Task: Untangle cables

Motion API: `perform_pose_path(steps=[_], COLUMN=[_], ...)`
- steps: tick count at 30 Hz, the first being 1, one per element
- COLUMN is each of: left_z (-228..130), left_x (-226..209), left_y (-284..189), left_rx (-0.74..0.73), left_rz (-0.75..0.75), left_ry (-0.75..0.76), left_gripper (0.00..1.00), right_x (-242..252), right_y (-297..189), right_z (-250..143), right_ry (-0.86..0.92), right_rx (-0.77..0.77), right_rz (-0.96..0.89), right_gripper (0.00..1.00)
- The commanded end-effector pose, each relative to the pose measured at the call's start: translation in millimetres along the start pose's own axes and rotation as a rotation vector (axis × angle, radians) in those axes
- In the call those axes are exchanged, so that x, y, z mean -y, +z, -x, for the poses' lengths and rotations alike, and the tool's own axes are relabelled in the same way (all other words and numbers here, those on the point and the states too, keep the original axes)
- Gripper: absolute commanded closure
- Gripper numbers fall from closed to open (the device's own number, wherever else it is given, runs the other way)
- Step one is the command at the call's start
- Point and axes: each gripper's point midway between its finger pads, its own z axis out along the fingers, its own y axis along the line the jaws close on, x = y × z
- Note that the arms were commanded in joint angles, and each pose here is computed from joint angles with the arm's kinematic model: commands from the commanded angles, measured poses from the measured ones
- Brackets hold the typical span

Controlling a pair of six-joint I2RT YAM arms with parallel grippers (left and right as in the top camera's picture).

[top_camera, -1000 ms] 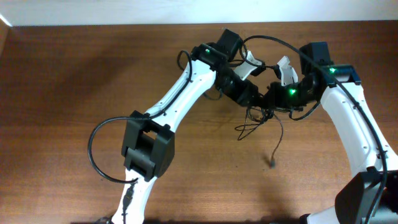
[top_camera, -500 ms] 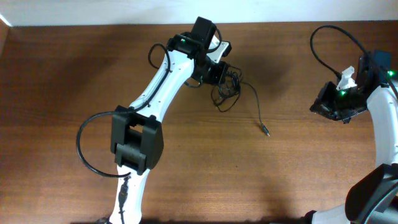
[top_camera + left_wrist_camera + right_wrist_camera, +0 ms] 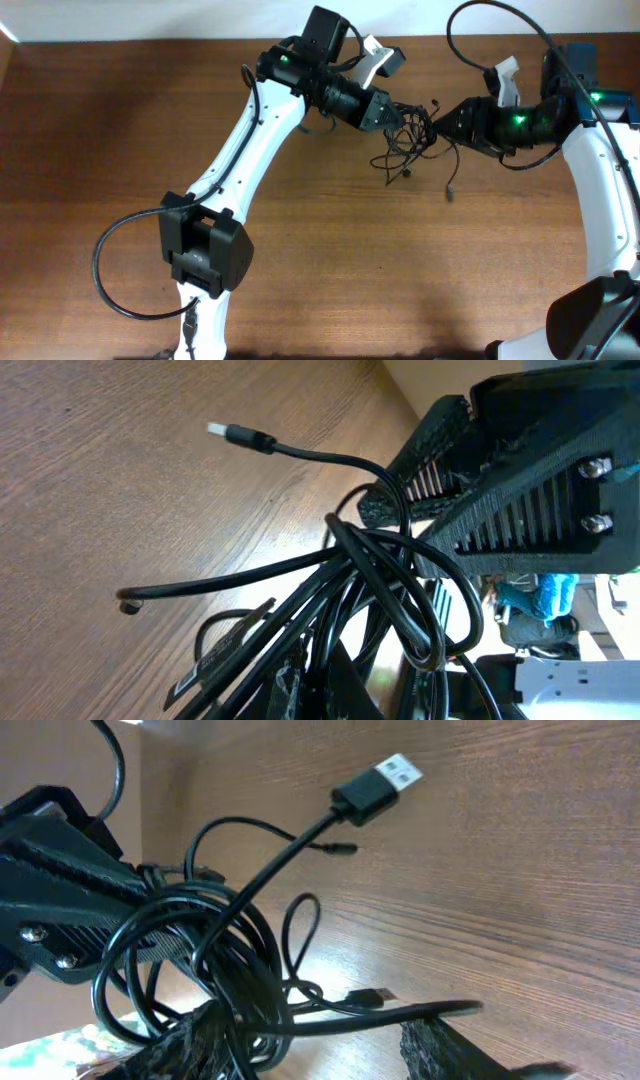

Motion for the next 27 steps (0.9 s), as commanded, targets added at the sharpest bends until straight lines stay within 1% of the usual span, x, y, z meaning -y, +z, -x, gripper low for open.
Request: perform_pose_path(steps=[1, 2, 4, 5, 6, 8, 9, 10, 11, 13, 14, 15, 16, 17, 18, 19, 21, 22, 23, 24, 25, 26, 27], left_z=[11.3, 11.4, 11.7, 11.7, 11.8, 11.7, 12.1, 13.8, 16.0, 15.2, 9.4, 3.3, -1.7, -3.9, -4.4, -4.4, -6.1, -7.3, -8.6, -10.7, -11.9, -14.8, -19.0], left_x=[26.2, 28.4, 44.3, 50.4, 55.6, 58.2, 57.0, 49.7, 30.6, -13.0, -41.7, -58.6, -67.0, -69.3, -67.5, -61.1, -28.4, -8.8, 5.0, 31.5, 49.0, 59.2, 63.0], left_y=[-11.8, -12.0, -14.2, -15.4, -16.6, -17.3, -18.3, -23.0, -31.0, -49.2, -60.8, -67.2, -69.5, -69.1, -66.9, -61.4, -37.7, -24.6, -16.0, -4.2, 0.5, 6.7, 11.7], left_rx=[0.038, 0.039, 0.043, 0.044, 0.046, 0.046, 0.048, 0.059, 0.075, 0.092, 0.086, 0.070, 0.054, 0.045, 0.040, 0.033, 0.001, -0.019, -0.034, -0.055, -0.064, -0.076, -0.092], left_rz=[-0.073, -0.086, -0.179, -0.215, -0.247, -0.262, -0.260, -0.241, -0.174, -0.006, 0.119, 0.202, 0.252, 0.271, 0.269, 0.249, 0.142, 0.097, 0.078, 0.048, 0.030, 0.015, 0.005], left_ry=[0.055, 0.046, 0.048, 0.048, 0.049, 0.049, 0.048, 0.041, 0.025, -0.027, -0.070, -0.098, -0.115, -0.119, -0.118, -0.110, -0.076, -0.036, 0.014, 0.138, 0.239, 0.306, 0.348], left_gripper=[0.97, 0.96, 0.99, 1.00, 1.00, 1.00, 1.00, 1.00, 1.00, 0.96, 0.91, 0.87, 0.84, 0.78, 0.70, 0.66, 0.72, 0.72, 0.71, 0.67, 0.60, 0.55, 0.55], right_x=[-9.4, -12.6, -24.4, -30.2, -35.8, -35.5, -29.6, -13.6, 9.0, 43.8, 60.0, 60.9, 58.0, 53.9, 49.7, 47.0, 46.1, 45.5, 45.7, 45.7, 45.7, 45.8, 45.8], right_y=[-1.0, 1.9, 12.5, 20.0, 27.4, 32.0, 31.0, 27.5, 20.5, 5.2, -4.0, -4.7, -2.2, 1.0, 3.5, 5.2, 5.7, 6.0, 6.0, 5.9, 5.9, 5.9, 5.9], right_z=[4.4, 4.0, 0.6, -1.0, -0.9, 3.6, 7.0, 10.6, 13.0, 11.6, 9.5, 8.5, 7.1, 5.1, 3.2, 1.4, -2.1, -4.3, -5.0, -5.2, -5.7, -6.2, -6.4], right_ry=[-0.017, -0.030, -0.075, -0.108, -0.113, -0.091, -0.077, -0.052, 0.004, 0.074, 0.114, 0.118, 0.112, 0.107, 0.107, 0.108, 0.142, 0.146, 0.148, 0.148, 0.149, 0.150, 0.151], right_rx=[0.009, 0.006, -0.011, -0.017, -0.015, 0.005, 0.021, 0.041, 0.063, 0.085, 0.095, 0.091, 0.084, 0.074, 0.063, 0.055, 0.046, 0.038, 0.035, 0.034, 0.032, 0.031, 0.030], right_rz=[0.025, 0.028, 0.034, 0.023, 0.009, -0.026, -0.057, -0.136, -0.246, -0.419, -0.504, -0.506, -0.499, -0.486, -0.463, -0.449, -0.441, -0.438, -0.438, -0.439, -0.439, -0.439, -0.439], right_gripper=[0.42, 0.42, 0.45, 0.48, 0.54, 0.80, 0.96, 0.96, 0.96, 0.96, 0.96, 0.96, 0.96, 0.96, 0.96, 0.96, 0.96, 0.96, 0.96, 0.96, 0.96, 0.96, 0.96])
